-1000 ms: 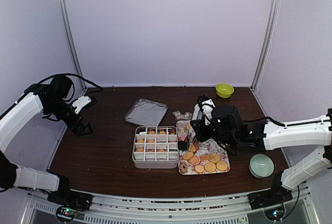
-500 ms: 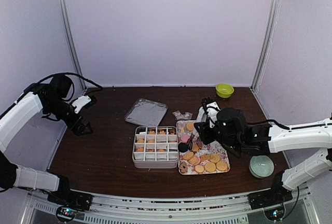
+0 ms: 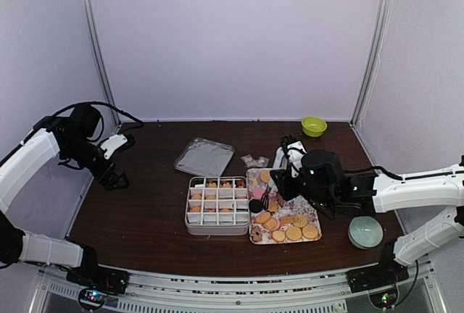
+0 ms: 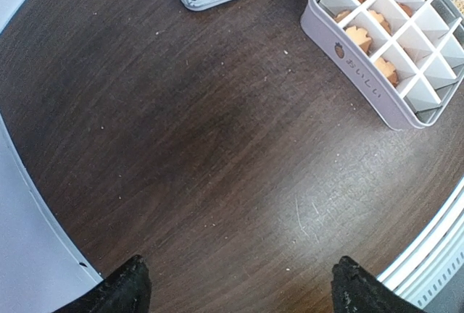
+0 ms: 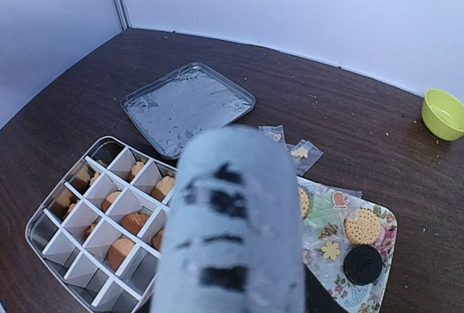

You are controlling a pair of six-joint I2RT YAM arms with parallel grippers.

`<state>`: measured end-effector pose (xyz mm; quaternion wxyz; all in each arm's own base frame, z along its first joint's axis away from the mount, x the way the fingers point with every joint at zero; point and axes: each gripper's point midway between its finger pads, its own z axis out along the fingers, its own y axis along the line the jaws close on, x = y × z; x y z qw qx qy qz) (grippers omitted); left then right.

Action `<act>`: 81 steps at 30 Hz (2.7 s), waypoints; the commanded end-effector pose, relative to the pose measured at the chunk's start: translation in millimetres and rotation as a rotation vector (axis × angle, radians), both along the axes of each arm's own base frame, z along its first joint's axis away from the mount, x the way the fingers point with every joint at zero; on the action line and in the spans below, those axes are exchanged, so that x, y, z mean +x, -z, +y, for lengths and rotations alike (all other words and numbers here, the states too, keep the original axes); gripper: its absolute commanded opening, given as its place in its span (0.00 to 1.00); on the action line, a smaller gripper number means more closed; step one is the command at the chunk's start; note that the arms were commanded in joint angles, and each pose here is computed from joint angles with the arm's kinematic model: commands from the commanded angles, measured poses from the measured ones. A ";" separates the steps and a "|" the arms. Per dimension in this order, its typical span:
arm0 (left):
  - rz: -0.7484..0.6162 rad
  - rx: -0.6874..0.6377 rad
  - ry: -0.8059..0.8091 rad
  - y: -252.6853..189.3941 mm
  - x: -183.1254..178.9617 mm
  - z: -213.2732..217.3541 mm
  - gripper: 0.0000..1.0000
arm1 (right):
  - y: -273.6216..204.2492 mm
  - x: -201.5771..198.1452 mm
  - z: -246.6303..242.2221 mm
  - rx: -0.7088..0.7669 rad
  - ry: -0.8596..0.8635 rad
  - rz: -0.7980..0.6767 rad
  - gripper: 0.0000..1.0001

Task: Pack the cookies
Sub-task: Pick up the fake cookies from the plate, then place the fake cookies in the empty pocket of the box.

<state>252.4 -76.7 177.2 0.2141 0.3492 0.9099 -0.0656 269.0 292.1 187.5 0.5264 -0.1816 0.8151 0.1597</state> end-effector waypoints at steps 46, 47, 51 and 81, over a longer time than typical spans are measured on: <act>-0.025 -0.052 0.002 -19.8 6.3 -6.9 0.86 | -5.0 1.1 -24.0 0.020 0.050 -0.012 0.24; -0.025 -0.049 0.000 -19.2 6.2 -6.1 0.86 | -10.5 0.9 -23.9 0.021 0.048 -0.020 0.23; -0.016 -0.045 0.001 -15.8 5.6 -5.5 0.85 | -24.4 -1.2 -23.7 0.012 0.036 -0.034 0.21; -0.012 -0.038 0.009 -10.9 -0.3 -4.3 0.86 | -69.1 -28.8 96.8 0.031 -0.219 -0.083 0.16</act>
